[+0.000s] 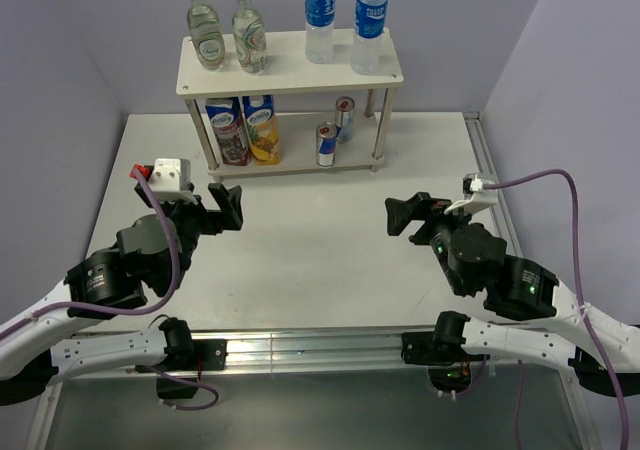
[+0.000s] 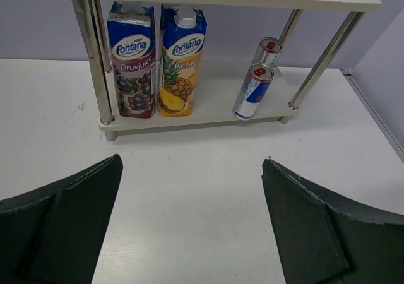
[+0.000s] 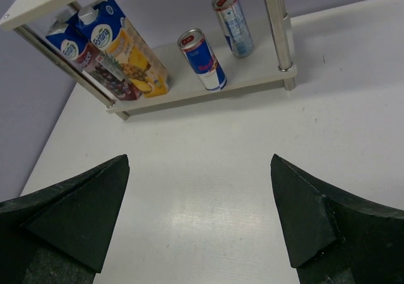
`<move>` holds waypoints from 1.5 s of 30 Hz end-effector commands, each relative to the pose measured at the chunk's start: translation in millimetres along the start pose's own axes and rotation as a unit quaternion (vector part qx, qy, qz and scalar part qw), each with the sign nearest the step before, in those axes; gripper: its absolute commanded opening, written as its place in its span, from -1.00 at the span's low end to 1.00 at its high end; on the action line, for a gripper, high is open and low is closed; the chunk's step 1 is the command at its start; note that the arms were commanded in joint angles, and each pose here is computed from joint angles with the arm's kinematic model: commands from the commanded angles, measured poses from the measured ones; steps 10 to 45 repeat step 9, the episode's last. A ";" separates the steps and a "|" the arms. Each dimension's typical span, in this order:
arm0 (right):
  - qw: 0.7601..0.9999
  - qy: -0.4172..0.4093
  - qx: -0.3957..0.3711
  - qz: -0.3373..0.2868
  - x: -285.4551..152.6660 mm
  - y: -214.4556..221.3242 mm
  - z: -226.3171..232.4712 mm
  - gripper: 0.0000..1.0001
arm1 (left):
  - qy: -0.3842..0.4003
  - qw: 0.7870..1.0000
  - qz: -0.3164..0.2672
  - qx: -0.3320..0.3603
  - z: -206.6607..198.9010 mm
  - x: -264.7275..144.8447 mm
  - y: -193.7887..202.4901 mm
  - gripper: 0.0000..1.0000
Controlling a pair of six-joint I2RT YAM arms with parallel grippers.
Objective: Place and organize the beverage onto the shelf
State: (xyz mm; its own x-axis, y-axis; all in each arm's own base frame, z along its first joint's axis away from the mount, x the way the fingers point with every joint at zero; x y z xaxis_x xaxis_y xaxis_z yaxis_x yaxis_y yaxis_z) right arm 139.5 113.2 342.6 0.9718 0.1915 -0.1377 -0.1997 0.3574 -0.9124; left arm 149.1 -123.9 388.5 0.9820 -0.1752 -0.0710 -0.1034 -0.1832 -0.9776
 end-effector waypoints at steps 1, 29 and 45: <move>1.000 0.006 -0.001 -0.020 2.9 -4.6 1.7 1.00 | -0.005 1.000 -0.014 -0.009 1.4 -0.6 -6.2 0.99; 0.999 0.012 0.007 -0.051 2.3 -16.8 -0.3 1.00 | -0.010 1.000 -0.013 -0.005 1.4 0.6 -4.2 0.99; 0.999 0.012 0.007 -0.051 2.3 -16.8 -0.3 1.00 | -0.010 1.000 -0.013 -0.005 1.4 0.6 -4.2 0.99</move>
Point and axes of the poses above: each gripper's point midway between its finger pads, its own x axis out along the fingers, its own z axis along the line the jaws close on, y = z × x, the point moved 6 cm from there along -x, back along the fingers
